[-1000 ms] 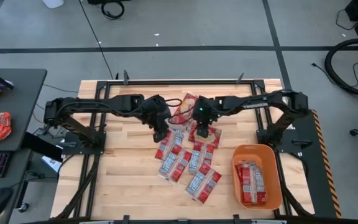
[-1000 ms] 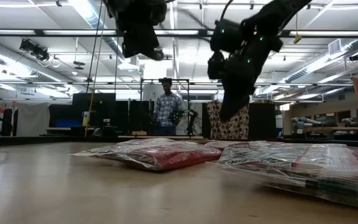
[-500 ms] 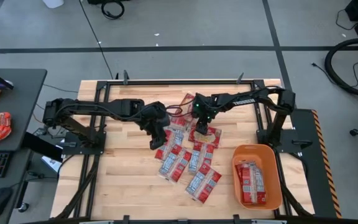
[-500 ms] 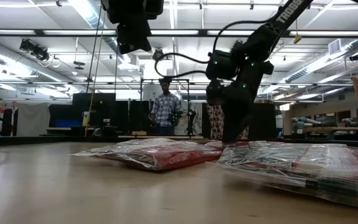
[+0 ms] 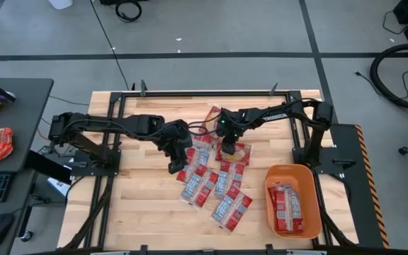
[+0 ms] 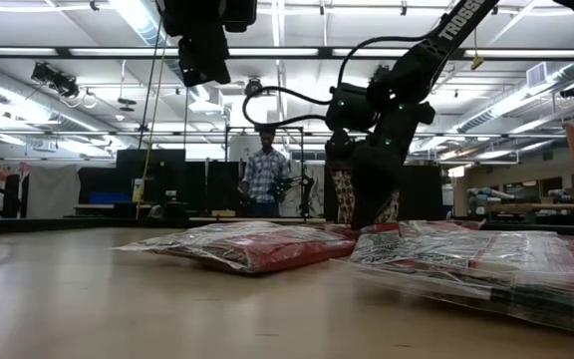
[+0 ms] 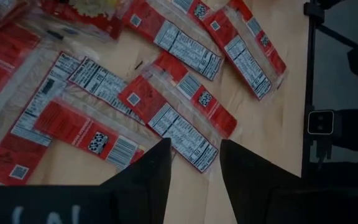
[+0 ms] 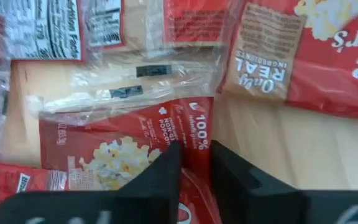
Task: Sort popcorn bags into baskets
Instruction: Put the red popcorn bag into the orange bin
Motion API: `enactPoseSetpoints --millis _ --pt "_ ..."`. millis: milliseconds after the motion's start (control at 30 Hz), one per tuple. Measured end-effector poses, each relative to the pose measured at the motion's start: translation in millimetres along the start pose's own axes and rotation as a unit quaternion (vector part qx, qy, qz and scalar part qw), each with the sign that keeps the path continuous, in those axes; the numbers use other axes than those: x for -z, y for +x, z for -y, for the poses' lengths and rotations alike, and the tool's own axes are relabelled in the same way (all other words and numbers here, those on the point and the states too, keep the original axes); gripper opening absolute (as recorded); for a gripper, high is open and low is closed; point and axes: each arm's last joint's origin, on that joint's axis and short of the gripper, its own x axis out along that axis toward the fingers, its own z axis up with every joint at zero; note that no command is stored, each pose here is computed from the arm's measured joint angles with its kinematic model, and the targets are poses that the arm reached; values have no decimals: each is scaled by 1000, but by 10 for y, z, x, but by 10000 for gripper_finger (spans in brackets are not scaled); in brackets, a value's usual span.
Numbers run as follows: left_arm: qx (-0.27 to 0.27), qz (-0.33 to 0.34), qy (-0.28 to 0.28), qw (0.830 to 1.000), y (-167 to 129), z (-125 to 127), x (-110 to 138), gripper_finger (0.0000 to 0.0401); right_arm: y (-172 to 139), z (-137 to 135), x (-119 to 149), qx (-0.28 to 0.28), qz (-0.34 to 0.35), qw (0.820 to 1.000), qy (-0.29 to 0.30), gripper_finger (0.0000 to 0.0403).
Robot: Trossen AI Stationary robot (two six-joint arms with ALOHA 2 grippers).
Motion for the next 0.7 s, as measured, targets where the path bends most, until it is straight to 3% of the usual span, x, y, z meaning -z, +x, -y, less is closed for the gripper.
enactPoseSetpoints --millis 300,500,700 --pt "-1 0 0 1000 2 0 1 142 -163 -43 -8 0 14 1000 10 23" --pt "-28 26 3 999 38 61 -22 142 -454 -125 -30 1 43 999 31 16" --pt "-49 49 17 997 297 35 -128 142 -864 -329 -42 6 102 994 30 16"
